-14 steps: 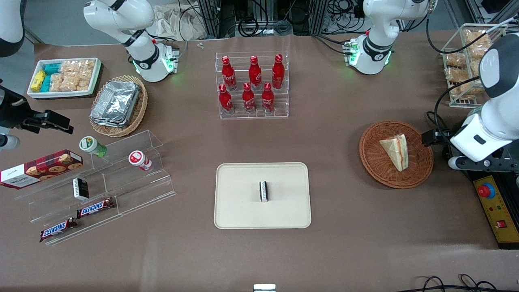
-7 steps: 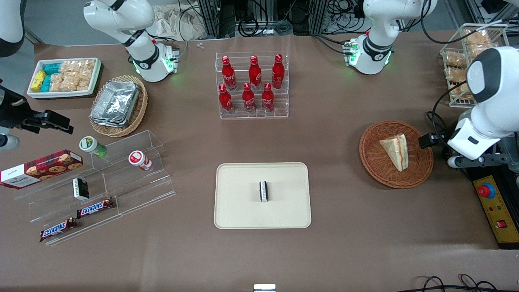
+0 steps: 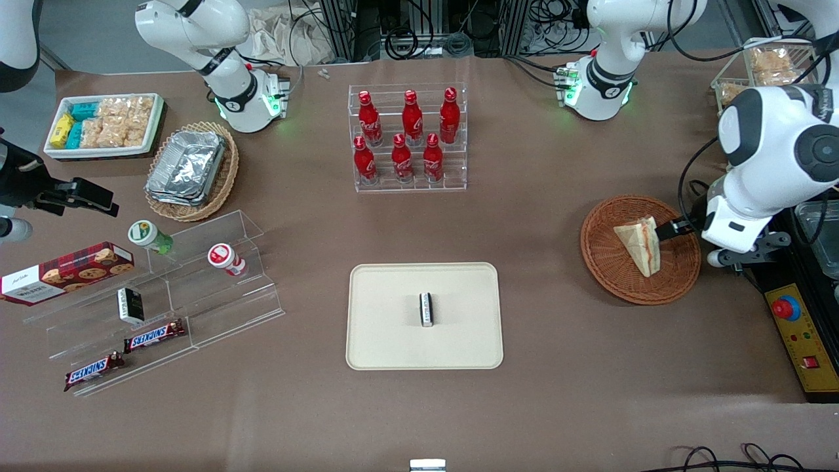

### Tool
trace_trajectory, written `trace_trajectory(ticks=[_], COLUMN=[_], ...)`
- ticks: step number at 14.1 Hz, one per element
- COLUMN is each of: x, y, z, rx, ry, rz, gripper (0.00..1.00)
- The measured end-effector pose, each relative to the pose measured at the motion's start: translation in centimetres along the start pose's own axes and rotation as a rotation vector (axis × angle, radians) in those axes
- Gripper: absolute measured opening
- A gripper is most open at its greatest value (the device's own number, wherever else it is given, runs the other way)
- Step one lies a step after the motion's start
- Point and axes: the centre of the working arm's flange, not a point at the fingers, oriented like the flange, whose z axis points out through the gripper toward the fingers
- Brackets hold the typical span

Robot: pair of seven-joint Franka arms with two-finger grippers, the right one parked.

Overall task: Place sandwich from basket to tray
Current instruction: 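Lower the open left gripper over the sandwich's upright edge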

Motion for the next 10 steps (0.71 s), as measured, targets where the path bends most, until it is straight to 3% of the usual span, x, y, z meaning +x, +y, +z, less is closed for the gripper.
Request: trace_trajectory(ticks=[6,10], x=[-1.2,-1.5], y=[0.2,0.3], z=[4.2,5.6], rx=[-0.009,-0.024], ry=[0.017,0.052], rz=[-0.002,0.0], gripper=[1.0,1.0])
